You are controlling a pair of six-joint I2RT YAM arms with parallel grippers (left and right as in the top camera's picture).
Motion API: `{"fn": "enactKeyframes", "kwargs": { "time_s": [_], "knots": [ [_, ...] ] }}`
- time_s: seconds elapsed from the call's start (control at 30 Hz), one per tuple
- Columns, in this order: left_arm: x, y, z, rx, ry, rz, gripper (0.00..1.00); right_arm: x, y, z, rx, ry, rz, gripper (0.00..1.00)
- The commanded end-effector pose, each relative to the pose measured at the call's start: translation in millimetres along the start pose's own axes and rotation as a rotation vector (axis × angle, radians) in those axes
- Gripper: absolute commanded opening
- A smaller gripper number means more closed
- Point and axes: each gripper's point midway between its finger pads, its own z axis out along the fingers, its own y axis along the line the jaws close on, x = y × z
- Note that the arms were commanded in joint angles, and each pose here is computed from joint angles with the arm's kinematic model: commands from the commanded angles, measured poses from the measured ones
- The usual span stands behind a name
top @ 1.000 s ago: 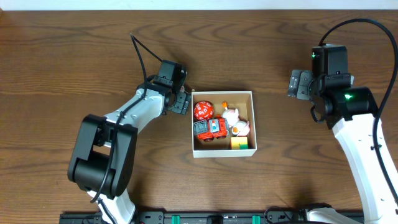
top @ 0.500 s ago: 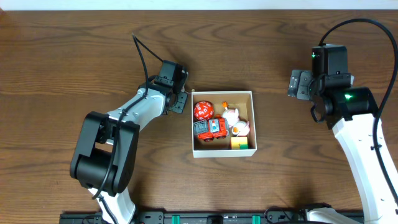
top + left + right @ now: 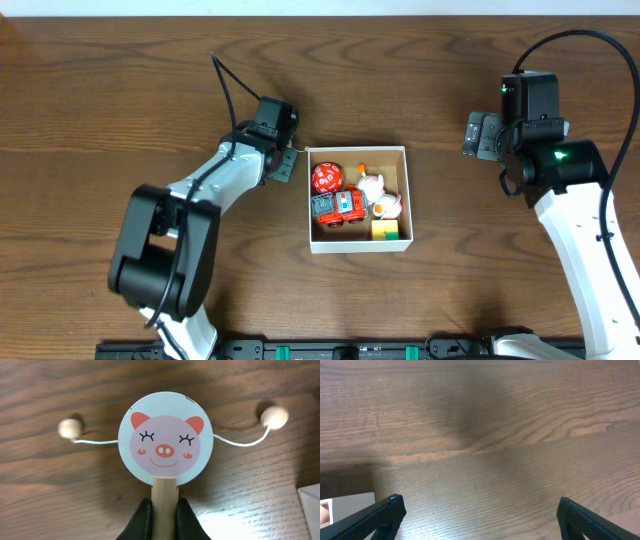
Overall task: Pack container
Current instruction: 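Carry the pig toy with the left gripper and lower it into the box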
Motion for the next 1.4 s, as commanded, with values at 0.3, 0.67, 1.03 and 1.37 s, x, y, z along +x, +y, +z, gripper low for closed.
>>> {"fn": "enactKeyframes", "kwargs": {
  "time_s": [0.3,0.67,1.03,1.37],
  "knots": [
    [-49.5,11.6,-122.6,0.003,-0.298,-0.087,0.06,-4.4,-6.2,-4.7,0.014,-0.019,0.027,0.99],
    [-38.1,-75.2,-206.4,0.291,-0.418,0.082,0.06,-4.4,-5.9,-4.8,0.014,-0.019,0.027,0.99],
    [-19.5,-144.2,-201.4,0.346,-0.409,0.433,0.06,-4.4,-5.9,-4.8,0.013,-0.019,0.027,0.99],
    [-8.1,-175.6,-150.1,0.323,-0.344,0.755,0.06,-4.4,-5.9,-4.8,0.013,-0.019,0.027,0.99]
  ]
}}
